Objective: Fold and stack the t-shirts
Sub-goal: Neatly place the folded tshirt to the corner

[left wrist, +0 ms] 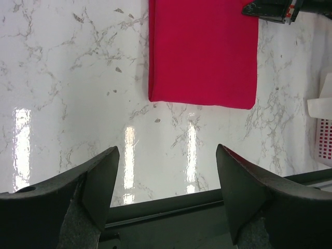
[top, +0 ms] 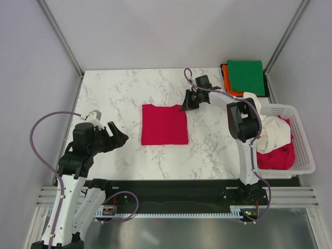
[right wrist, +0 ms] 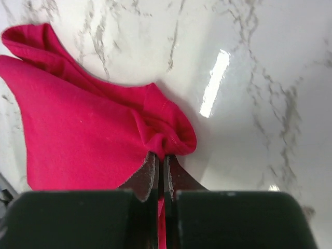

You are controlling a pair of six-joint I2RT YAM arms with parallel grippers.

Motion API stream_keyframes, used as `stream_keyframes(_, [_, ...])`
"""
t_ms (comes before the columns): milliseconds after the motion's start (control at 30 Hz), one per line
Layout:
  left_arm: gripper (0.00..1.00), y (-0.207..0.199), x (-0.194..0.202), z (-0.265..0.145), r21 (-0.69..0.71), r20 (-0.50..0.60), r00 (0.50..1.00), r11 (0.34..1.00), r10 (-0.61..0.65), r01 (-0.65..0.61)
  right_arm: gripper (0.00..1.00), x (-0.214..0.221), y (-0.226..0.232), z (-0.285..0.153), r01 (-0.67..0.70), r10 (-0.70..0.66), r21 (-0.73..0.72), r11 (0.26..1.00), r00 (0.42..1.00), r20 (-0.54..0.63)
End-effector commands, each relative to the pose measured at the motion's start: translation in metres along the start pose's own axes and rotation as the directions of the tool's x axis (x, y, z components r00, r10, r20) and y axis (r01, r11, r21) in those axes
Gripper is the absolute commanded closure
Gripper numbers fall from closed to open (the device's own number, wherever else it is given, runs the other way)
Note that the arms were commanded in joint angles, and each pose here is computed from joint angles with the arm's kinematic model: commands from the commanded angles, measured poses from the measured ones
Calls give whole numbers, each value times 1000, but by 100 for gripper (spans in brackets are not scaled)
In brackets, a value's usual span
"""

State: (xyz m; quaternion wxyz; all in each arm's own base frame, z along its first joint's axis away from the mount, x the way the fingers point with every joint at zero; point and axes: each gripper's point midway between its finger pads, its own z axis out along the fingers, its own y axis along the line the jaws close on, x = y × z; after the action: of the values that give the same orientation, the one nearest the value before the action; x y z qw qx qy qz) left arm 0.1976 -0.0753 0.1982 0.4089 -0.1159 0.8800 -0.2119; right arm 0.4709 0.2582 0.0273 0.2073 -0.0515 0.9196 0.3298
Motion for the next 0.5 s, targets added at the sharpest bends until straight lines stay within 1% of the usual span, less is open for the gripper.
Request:
stream_keyframes(0, [18, -8, -14, 2, 30, 44, 999, 999, 12, -13, 100, -39, 12, -56, 136, -152, 172, 976, 985, 82])
stream_keyframes(33, [20, -9, -14, 3, 34, 43, 999, 999, 7, -8, 100, -44, 8, -65, 173, -193, 211, 962, 978, 77])
stream_keyframes(67, [20, -10, -15, 2, 36, 49, 999, 999, 9, -11, 100, -43, -2, -75, 176, -200, 288, 941, 978, 55])
stream_keyframes(100, [20, -9, -15, 3, 34, 48, 999, 999, 10, -12, 100, -55, 2, -90, 194, -230, 319, 928, 970, 78])
stream_keyframes(133, [20, -9, -14, 3, 30, 51, 999, 999, 14, -16, 100, -58, 0, -97, 229, -269, 351, 908, 961, 68])
stream_keyframes(167, [20, -8, -16, 3, 22, 62, 998, 1000, 13, -14, 100, -64, -6, -111, 235, -288, 416, 878, 955, 68])
stream_keyframes(267, [21, -5, -15, 6, 9, 55, 998, 1000, 6, -7, 100, -83, -7, -148, 274, -373, 527, 805, 924, 88])
stream_keyframes(333, [21, -4, -16, 6, 3, 60, 998, 1000, 3, -4, 100, -94, -8, -166, 274, -401, 569, 776, 910, 109])
stream_keyframes(367, [22, -4, -16, 5, 1, 63, 998, 1000, 4, -4, 100, -101, -3, -179, 272, -418, 583, 765, 899, 130])
stream_keyframes(400, [22, -3, -16, 6, -1, 59, 998, 1000, 3, -3, 100, -107, -5, -188, 284, -446, 611, 739, 886, 127])
stream_keyframes(467, [22, -2, -16, 7, -6, 60, 998, 1000, 3, -2, 100, -118, 1, -207, 297, -486, 633, 715, 862, 146])
